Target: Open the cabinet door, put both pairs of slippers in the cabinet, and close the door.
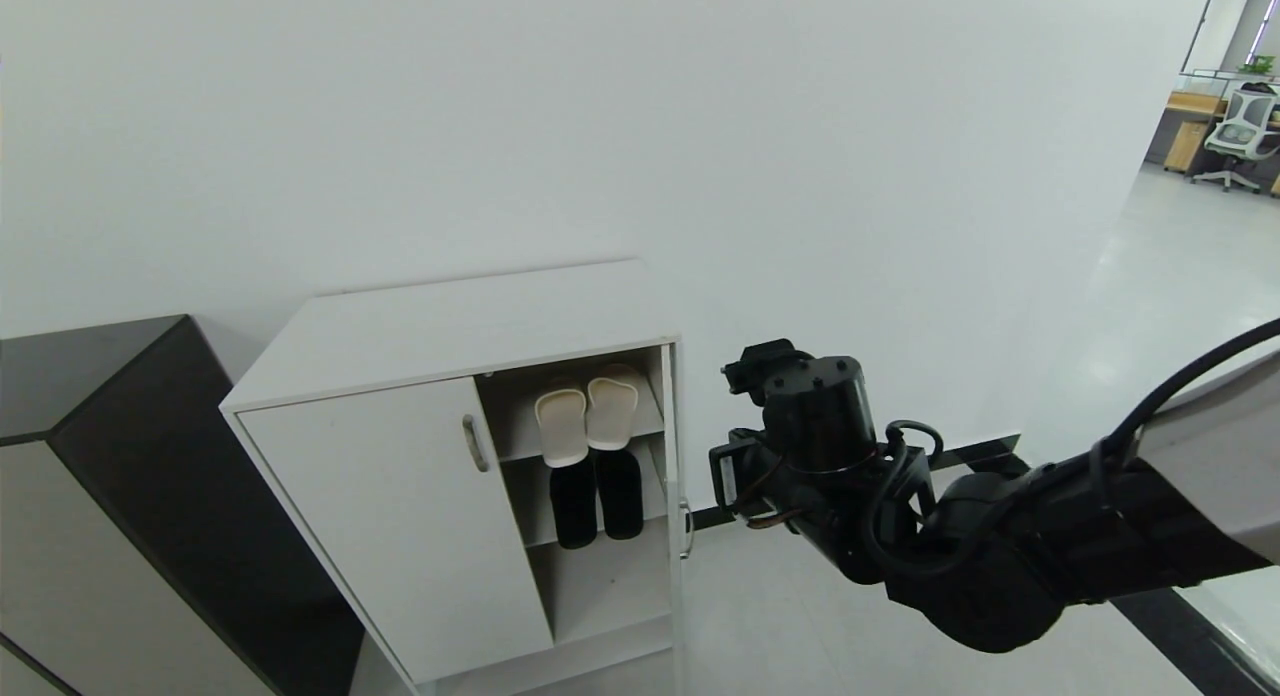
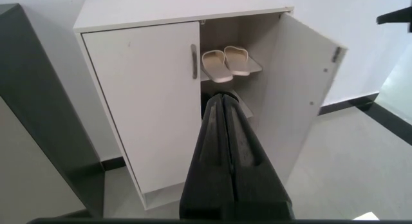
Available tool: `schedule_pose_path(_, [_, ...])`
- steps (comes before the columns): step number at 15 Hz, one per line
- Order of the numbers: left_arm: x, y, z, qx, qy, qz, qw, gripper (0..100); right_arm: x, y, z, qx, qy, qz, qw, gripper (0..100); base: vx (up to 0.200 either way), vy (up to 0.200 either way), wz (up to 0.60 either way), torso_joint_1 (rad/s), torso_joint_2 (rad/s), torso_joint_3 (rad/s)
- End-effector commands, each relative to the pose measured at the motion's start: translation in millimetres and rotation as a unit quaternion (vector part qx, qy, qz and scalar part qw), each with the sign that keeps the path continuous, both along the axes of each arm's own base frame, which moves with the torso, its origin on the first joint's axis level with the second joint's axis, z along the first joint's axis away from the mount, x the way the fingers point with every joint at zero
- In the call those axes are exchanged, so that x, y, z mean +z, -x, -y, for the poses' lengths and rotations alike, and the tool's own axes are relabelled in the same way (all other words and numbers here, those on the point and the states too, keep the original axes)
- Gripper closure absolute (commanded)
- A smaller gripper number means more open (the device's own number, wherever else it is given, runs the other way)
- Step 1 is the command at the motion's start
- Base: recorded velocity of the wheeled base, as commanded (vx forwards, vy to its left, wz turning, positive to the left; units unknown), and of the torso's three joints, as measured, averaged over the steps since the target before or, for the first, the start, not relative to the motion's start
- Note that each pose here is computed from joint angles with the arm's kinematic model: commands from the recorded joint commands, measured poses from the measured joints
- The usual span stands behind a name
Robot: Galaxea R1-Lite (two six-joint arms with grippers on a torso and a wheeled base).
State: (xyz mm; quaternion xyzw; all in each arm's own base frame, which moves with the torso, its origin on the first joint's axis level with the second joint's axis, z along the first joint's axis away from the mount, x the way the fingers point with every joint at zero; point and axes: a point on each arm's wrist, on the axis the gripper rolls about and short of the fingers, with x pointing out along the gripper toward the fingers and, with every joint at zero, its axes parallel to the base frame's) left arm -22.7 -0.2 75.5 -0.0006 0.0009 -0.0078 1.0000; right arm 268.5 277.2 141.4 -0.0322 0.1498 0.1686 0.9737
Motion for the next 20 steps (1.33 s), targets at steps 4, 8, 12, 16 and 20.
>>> schedule_pose_path(4, [0.0,0,0.0,0.000,0.000,-0.001,1.0000,100,8,10,3,0.011,0.001,0.007,1.000,100,0.000,0.000,0.00,0.000,0.00,0.000])
schedule_pose_path(8, [0.0,0,0.0,0.000,0.000,-0.001,1.0000,100,4,12,2,0.018,0.015,0.005,1.000,100,0.000,0.000,0.30,0.000,0.00,0.002])
schedule_pose_path(12, [0.0,0,0.0,0.000,0.000,-0.001,1.0000,100,1,11,1,0.018,0.017,0.003,1.000,100,0.000,0.000,0.60,-0.001,0.00,0.001])
schedule_pose_path(16, [0.0,0,0.0,0.000,0.000,-0.001,1.0000,100,-2,10,1,0.019,0.020,-0.001,1.000,100,0.000,0.000,0.45,-0.001,0.00,0.005])
schedule_pose_path(20, [0.0,0,0.0,0.000,-0.001,-0.001,1.0000,100,-17,9,14,0.092,0.008,-0.022,0.995,100,0.000,0.000,0.00,0.000,0.00,0.000])
